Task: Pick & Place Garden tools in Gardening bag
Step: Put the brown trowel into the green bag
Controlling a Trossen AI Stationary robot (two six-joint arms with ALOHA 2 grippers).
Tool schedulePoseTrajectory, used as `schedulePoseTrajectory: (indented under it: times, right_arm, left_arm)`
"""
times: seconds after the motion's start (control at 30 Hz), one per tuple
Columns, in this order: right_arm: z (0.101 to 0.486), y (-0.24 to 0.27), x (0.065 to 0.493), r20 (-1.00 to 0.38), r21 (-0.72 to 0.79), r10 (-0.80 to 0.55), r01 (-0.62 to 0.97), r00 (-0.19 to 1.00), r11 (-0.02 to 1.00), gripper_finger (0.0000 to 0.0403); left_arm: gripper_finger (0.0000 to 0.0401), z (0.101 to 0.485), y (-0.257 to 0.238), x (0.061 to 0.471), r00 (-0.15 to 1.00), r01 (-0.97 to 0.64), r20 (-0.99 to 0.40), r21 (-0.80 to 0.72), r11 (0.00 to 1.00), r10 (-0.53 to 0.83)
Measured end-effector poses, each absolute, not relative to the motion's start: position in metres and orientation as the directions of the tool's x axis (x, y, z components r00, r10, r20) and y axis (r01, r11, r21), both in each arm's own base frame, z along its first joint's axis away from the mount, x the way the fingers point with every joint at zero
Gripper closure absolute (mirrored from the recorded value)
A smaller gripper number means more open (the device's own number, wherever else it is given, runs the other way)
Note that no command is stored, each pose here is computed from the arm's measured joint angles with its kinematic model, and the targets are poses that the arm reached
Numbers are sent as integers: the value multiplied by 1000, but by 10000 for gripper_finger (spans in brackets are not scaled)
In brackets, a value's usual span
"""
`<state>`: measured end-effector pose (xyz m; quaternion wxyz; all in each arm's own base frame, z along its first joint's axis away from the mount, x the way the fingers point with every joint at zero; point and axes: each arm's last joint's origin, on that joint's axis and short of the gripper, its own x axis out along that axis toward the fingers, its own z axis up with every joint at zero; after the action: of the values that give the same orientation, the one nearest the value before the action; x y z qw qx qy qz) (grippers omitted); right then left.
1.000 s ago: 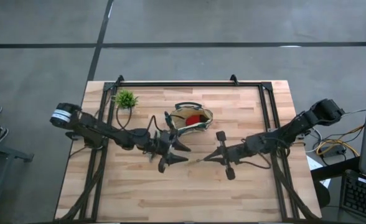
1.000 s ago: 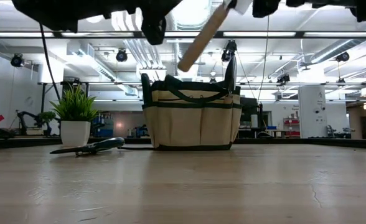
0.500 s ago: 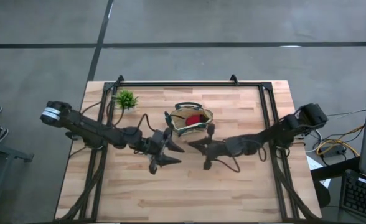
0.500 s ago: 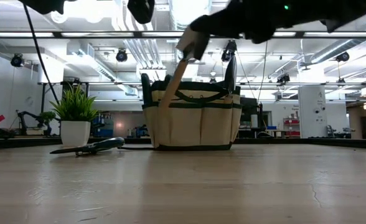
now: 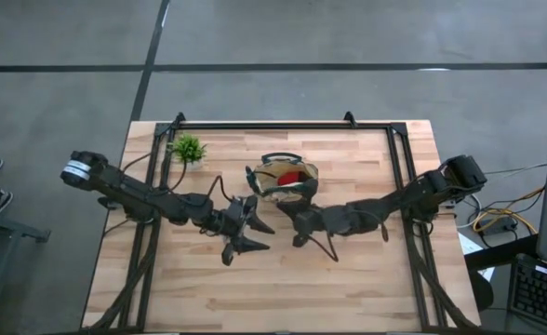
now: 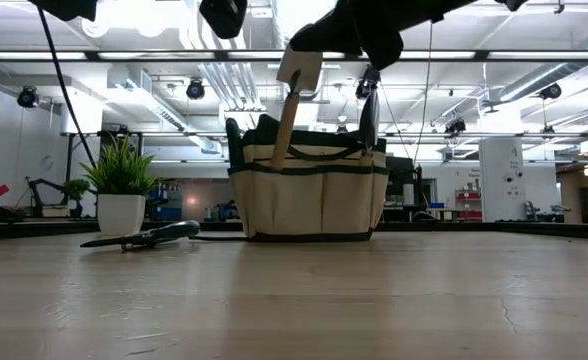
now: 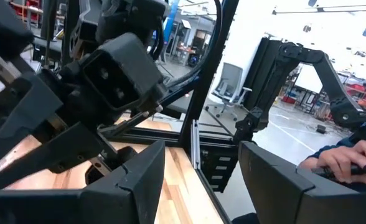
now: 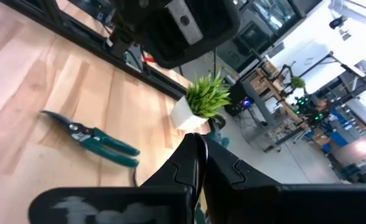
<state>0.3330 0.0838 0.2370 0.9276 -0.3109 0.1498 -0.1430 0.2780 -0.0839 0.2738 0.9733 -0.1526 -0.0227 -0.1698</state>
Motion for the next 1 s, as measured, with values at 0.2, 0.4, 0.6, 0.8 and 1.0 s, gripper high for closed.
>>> schedulePoseTrajectory:
  times: [0.2,0.4,0.6,0.8,1.0]
  right_arm:
    - [240,83,333,-184,-641,-360,167,915,749,395]
    - [233,78,331,-240,-664,-375,131,896,736,395]
    - [222,65,332,-311,-571,-326,99,893,815,395]
    - [209,36,341,-355,-531,-320,92,878,842,394]
    - [193,11,349,-424,-480,-267,36,865,877,394]
  left_arm:
    - [192,273,-84,278,942,335,91,-289,897,-323]
    - [192,273,-84,278,945,327,91,-283,902,-314]
    - [192,273,-83,278,947,321,91,-282,904,-308]
    - [192,273,-83,278,948,320,91,-274,907,-306]
    - [192,271,-84,278,950,312,70,-276,909,-305]
